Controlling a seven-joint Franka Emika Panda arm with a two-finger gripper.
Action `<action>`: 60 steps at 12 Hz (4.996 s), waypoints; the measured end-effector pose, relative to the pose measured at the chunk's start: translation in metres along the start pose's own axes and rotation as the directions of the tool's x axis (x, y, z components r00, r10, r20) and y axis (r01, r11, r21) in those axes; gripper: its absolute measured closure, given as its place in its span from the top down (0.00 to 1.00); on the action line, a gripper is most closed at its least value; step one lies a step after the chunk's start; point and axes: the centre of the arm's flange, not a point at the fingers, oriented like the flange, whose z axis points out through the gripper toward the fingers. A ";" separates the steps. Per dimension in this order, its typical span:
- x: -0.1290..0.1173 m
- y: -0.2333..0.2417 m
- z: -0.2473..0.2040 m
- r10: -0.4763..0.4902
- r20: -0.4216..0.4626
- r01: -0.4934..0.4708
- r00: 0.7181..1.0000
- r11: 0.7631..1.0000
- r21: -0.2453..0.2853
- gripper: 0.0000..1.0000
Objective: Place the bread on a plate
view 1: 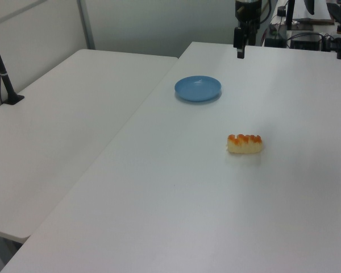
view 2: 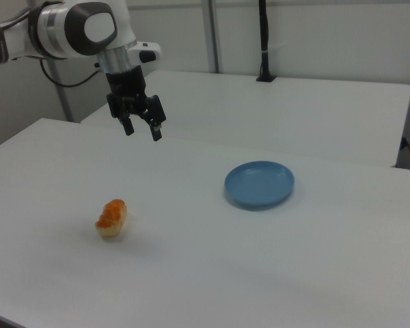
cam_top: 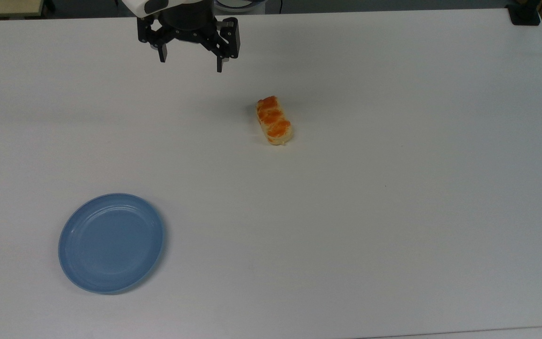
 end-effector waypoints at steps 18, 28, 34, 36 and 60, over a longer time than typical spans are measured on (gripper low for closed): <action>-0.019 -0.050 0.035 -0.133 0.089 0.129 0.987 0.991 0.042 1.00; -0.050 -0.140 0.170 -0.389 0.137 0.390 0.911 0.921 0.016 0.99; -0.047 -0.146 0.213 -0.402 0.149 0.404 0.903 0.914 0.018 0.98; -0.045 -0.151 0.224 -0.406 0.143 0.408 0.902 0.913 0.017 0.95; 0.121 0.096 0.107 0.026 -0.111 -0.030 0.993 0.999 -0.034 0.17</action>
